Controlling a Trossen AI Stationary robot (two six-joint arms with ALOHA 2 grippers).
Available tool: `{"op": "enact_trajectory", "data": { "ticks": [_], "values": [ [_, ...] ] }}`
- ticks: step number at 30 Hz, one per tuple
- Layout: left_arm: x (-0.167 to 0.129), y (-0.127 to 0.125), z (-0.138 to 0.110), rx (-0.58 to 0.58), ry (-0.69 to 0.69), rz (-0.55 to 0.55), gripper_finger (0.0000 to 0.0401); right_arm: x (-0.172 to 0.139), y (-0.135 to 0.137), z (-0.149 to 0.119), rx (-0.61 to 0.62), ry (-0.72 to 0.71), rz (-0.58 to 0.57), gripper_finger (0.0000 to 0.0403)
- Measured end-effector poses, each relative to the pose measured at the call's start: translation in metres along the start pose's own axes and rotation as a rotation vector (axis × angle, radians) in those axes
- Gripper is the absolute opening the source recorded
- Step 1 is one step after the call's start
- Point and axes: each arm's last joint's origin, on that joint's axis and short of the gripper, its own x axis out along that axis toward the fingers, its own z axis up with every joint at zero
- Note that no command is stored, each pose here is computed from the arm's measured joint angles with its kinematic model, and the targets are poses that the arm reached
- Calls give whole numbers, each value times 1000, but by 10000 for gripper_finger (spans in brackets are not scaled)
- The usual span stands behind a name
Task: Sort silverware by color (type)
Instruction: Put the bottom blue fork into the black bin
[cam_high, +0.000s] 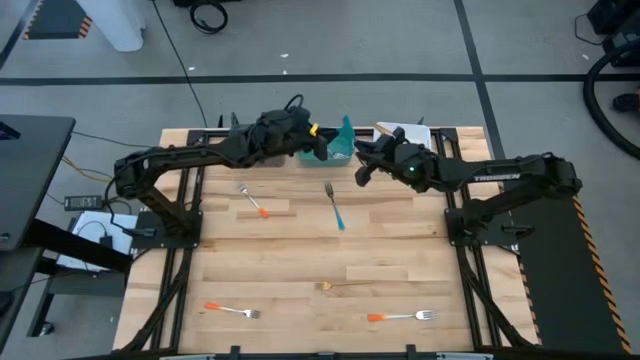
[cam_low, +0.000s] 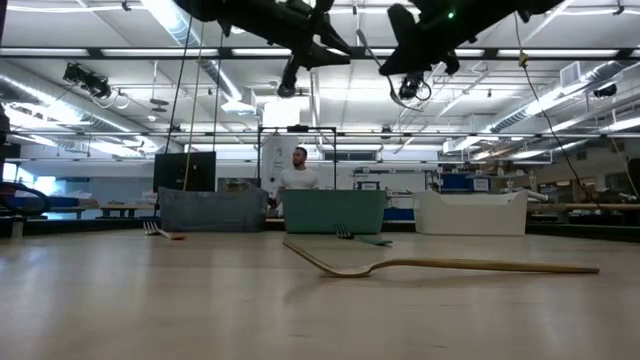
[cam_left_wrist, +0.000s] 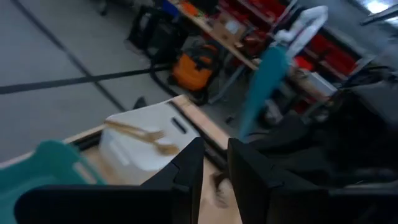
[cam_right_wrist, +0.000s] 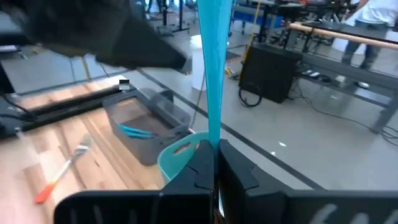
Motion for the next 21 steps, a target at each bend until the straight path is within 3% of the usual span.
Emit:
{"op": "enact_trajectory", "data": {
  "ticks": [8, 21],
  "values": [
    [5, 11, 4, 15, 14, -49, 82, 11, -6, -1, 38, -13, -65, 9],
    [25, 17, 6, 12, 10, -93, 82, 23, -6, -9, 59, 21, -46, 10]
  ]
}}
